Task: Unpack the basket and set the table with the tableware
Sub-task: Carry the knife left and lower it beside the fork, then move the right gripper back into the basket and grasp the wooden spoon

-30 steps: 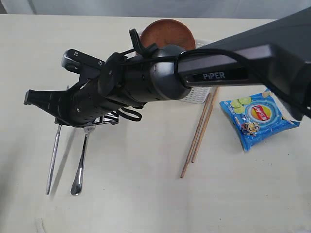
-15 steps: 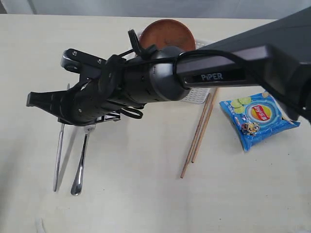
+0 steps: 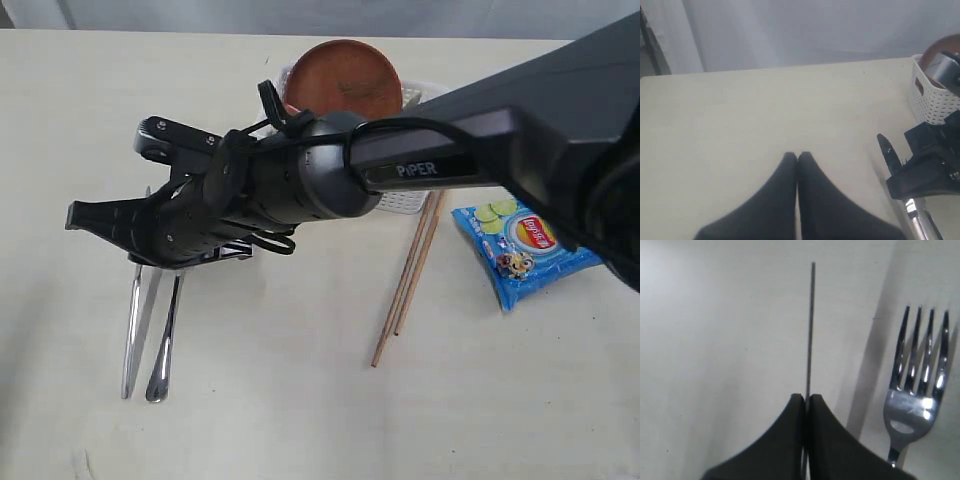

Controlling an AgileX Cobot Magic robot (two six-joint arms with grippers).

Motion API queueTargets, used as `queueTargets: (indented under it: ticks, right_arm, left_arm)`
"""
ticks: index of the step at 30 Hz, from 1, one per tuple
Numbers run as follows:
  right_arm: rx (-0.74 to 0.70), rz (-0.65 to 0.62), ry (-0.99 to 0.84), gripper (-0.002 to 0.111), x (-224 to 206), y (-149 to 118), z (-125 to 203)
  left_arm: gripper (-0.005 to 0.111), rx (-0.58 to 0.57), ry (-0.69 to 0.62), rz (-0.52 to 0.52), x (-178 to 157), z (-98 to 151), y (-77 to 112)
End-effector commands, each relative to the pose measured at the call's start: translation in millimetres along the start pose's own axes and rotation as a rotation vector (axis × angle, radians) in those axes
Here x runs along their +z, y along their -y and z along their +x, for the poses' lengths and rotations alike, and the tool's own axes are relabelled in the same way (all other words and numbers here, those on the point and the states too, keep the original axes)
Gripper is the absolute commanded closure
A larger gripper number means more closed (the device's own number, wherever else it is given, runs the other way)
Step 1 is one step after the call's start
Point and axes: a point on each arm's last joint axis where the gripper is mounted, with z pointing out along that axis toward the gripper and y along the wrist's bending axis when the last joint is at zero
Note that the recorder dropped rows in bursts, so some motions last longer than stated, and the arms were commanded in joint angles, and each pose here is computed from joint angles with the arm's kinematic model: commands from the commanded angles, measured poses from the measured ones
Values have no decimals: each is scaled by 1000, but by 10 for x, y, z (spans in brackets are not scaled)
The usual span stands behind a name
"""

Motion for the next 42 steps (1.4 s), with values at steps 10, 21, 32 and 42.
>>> queueTargets:
  ticks: [10, 21, 32, 42]
  right_arm:
    - [35, 25, 37, 108, 81, 92, -21]
    - [62, 26, 44, 70, 79, 104, -40]
    - [-76, -83, 9, 70, -66, -220, -371]
    - [-342, 114, 7, 70, -852, -245, -1118]
  left_arm:
    - [106, -3, 0, -1, 1, 11, 0]
    - [106, -3, 0, -1, 1, 11, 0]
    - [106, -3, 0, -1, 1, 11, 0]
    - [106, -3, 0, -1, 1, 11, 0]
